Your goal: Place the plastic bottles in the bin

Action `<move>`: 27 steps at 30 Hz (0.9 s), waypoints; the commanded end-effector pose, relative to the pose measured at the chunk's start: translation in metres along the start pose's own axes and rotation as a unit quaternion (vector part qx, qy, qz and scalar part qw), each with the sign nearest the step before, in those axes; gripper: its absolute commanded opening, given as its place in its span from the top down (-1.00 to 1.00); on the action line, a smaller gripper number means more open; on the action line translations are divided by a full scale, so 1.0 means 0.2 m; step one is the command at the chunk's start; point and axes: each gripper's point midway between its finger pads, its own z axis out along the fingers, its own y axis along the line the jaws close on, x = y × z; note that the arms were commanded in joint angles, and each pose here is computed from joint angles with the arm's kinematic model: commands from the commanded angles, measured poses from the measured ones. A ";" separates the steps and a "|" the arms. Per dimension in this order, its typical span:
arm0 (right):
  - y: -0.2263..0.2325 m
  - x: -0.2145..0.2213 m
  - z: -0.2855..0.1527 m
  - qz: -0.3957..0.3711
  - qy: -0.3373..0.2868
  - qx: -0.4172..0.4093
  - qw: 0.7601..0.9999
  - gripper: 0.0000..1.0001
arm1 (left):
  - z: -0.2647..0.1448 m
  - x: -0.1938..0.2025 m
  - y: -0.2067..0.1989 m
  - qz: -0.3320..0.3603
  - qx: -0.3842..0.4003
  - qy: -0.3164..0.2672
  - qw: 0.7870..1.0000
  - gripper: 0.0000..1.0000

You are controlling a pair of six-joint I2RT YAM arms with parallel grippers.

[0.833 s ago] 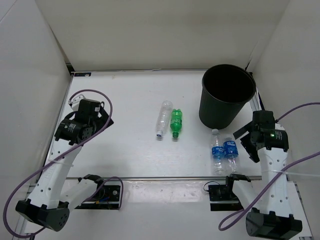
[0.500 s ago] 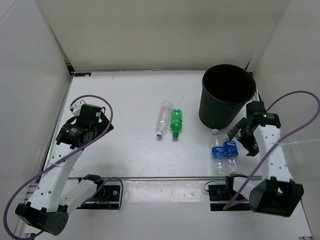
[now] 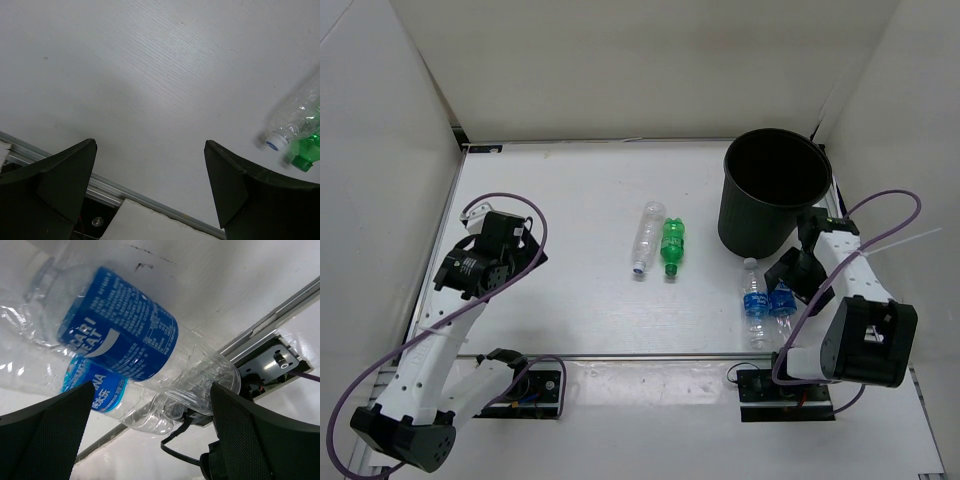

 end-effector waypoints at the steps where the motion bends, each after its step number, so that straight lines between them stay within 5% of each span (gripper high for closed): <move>1: 0.00 0.03 0.06 0.017 0.019 0.001 1.000 -1.00 | 0.01 -0.03 0.01 -0.002 -0.007 -0.015 1.000 -1.00; 10: -0.01 0.05 0.17 0.083 0.071 0.005 0.994 -0.95 | 0.04 0.02 0.01 0.003 -0.010 0.001 1.000 -1.00; 14: 0.00 0.05 0.23 0.104 0.098 0.000 0.990 -0.68 | 0.04 0.02 0.01 0.003 -0.010 0.001 1.000 -1.00; 19: -0.02 0.08 0.28 0.111 0.114 0.011 0.987 0.02 | 0.05 0.04 0.03 0.007 -0.017 0.007 1.000 -1.00; 27: -0.06 0.17 0.03 0.146 0.098 -0.025 0.984 0.46 | 0.04 0.02 0.03 0.004 -0.014 -0.002 1.000 -1.00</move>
